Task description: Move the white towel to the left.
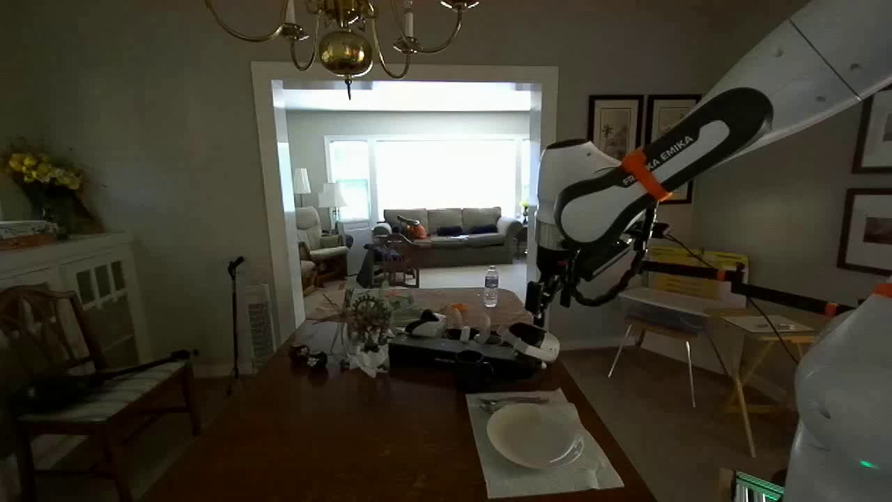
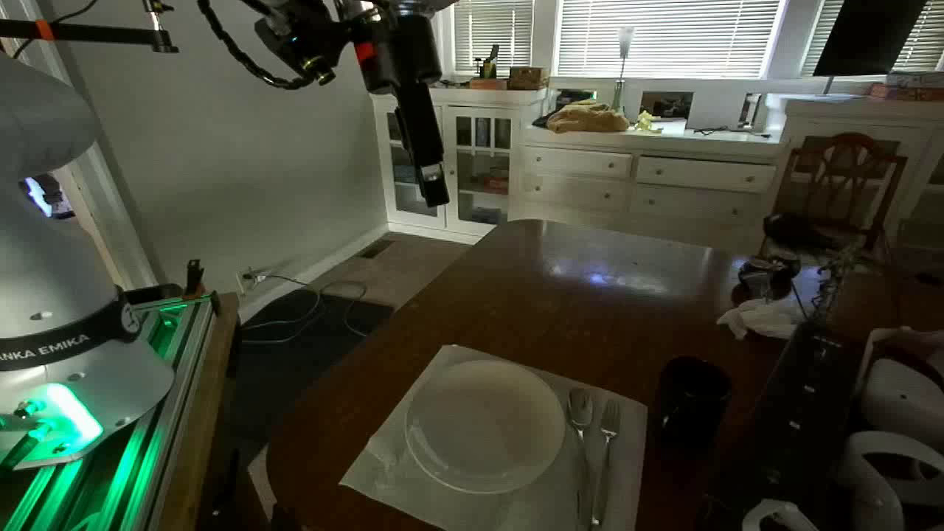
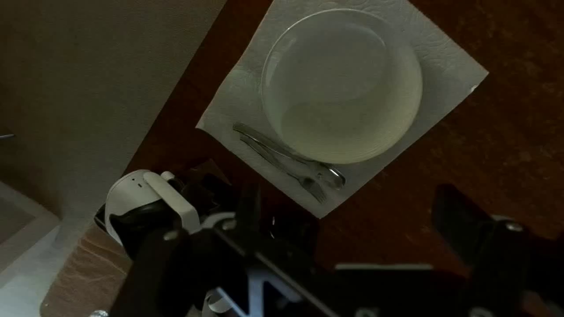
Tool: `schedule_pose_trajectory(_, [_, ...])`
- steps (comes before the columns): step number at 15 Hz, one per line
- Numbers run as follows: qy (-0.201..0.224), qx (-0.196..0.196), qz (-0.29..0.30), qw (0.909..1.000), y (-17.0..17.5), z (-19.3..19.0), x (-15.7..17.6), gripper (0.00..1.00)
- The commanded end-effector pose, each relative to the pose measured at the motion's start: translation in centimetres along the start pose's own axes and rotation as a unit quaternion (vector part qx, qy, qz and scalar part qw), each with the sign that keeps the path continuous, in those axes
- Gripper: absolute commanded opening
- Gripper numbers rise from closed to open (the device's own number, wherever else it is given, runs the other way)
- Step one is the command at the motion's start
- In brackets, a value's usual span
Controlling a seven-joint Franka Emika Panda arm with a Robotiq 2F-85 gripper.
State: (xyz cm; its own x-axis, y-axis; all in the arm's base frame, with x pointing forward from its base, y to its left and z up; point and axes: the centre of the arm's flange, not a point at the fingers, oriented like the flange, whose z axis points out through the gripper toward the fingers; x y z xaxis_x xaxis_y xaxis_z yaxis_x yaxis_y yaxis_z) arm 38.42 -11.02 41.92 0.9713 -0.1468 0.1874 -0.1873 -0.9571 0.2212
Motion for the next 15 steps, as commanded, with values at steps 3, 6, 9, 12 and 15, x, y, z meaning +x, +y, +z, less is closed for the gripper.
schedule_pose_trajectory(3, [0.0,0.0,0.0,1.0,0.0,0.0,0.0,1.0])
schedule_pose_trajectory(6, [0.0,0.0,0.0,1.0,0.0,0.0,0.0,1.0])
schedule_pose_trajectory(9, [0.0,0.0,0.0,1.0,0.0,0.0,0.0,1.0])
schedule_pose_trajectory(12, [0.007,0.016,-0.025,0.9995,-1.6,1.4,0.7,1.0])
schedule_pose_trajectory(15, [0.019,0.054,-0.079,0.9952,-4.2,2.3,1.1,1.0])
